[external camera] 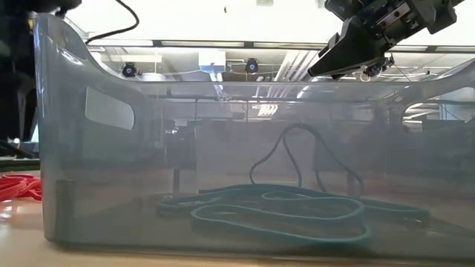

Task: Sort rubber bands into baskets
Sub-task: Put the blue rubber band into the black bin

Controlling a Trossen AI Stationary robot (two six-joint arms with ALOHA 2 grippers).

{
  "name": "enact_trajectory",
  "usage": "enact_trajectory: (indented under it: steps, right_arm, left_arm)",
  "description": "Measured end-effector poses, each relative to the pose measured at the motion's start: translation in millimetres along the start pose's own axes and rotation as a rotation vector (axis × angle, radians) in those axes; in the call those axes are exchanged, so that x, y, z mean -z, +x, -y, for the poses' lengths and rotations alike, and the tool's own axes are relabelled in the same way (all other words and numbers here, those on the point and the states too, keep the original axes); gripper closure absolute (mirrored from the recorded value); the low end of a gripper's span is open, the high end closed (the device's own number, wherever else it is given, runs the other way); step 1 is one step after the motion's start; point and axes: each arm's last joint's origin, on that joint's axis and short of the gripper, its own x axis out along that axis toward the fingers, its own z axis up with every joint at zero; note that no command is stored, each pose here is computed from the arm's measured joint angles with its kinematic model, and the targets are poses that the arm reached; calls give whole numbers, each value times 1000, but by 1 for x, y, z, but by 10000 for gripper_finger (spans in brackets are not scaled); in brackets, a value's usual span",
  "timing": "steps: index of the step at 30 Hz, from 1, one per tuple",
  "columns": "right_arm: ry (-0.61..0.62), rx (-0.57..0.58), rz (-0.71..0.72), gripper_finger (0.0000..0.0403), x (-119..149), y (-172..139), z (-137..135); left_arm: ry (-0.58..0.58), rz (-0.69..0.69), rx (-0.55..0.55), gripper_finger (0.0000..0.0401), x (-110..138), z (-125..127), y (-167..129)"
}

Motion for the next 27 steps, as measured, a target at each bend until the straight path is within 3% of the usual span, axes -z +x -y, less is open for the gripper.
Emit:
enact_trajectory:
  steps: [10, 27]
  right_arm:
    - [-12, -22, -3, 403, 0, 0, -5]
    - [-17, -28, -2, 403, 0, 0, -7]
  left_arm:
    - [82, -131, -78, 313, -4, 5, 26]
    - [117, -206, -81, 313, -14, 4, 50]
